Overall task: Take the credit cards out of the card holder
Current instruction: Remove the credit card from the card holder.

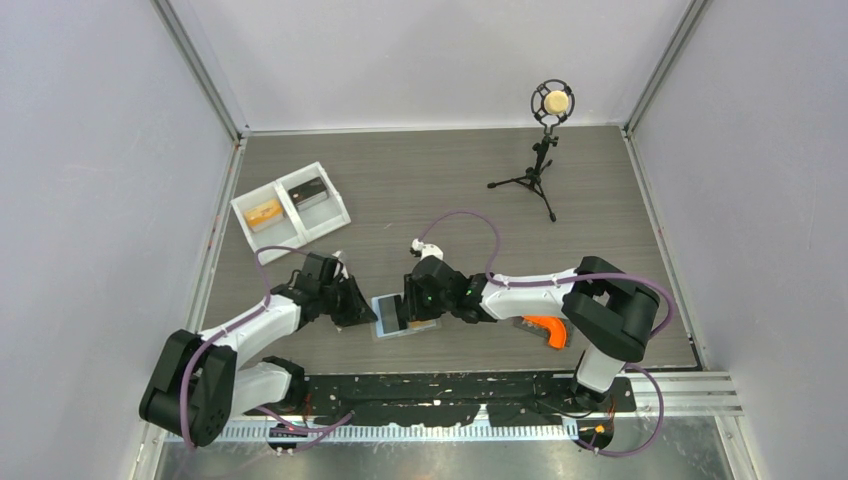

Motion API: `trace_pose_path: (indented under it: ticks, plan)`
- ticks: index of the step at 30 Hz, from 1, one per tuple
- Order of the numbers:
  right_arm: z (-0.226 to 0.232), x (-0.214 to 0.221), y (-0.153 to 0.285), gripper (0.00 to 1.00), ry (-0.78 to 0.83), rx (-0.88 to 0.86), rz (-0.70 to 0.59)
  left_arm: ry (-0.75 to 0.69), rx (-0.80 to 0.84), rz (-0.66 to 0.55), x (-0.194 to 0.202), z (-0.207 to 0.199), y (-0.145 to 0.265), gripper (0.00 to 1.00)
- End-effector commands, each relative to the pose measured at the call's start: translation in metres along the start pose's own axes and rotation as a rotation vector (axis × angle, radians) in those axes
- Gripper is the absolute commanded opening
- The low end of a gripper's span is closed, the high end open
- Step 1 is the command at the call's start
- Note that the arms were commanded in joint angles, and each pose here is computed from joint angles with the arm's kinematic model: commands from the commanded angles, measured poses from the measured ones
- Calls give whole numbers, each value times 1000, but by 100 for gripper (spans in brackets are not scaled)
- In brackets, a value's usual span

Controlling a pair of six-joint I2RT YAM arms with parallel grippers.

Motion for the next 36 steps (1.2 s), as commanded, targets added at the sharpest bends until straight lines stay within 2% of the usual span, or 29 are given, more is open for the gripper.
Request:
trace_pose_path:
  ticks: [1, 16, 36]
  plan:
    - [12, -12, 5, 36, -15, -30, -36, -22, -56, 19, 5, 12, -3, 12]
    - [18, -2, -4, 36, -51, -102, 19, -17, -50, 22, 6, 11, -3, 12]
    - [1, -3, -6, 36, -34, -9, 13, -11, -49, 21, 7, 12, -2, 12]
Point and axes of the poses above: each gripper's point midway between its finger pads, its own y axis back along the fingers, its own z axis along the line the jaws close on, x = y × z, the point moved 1 cm from there along y, back along the fingers, and after that the axes turned 10 degrees about -y, right-handed, at the moved point
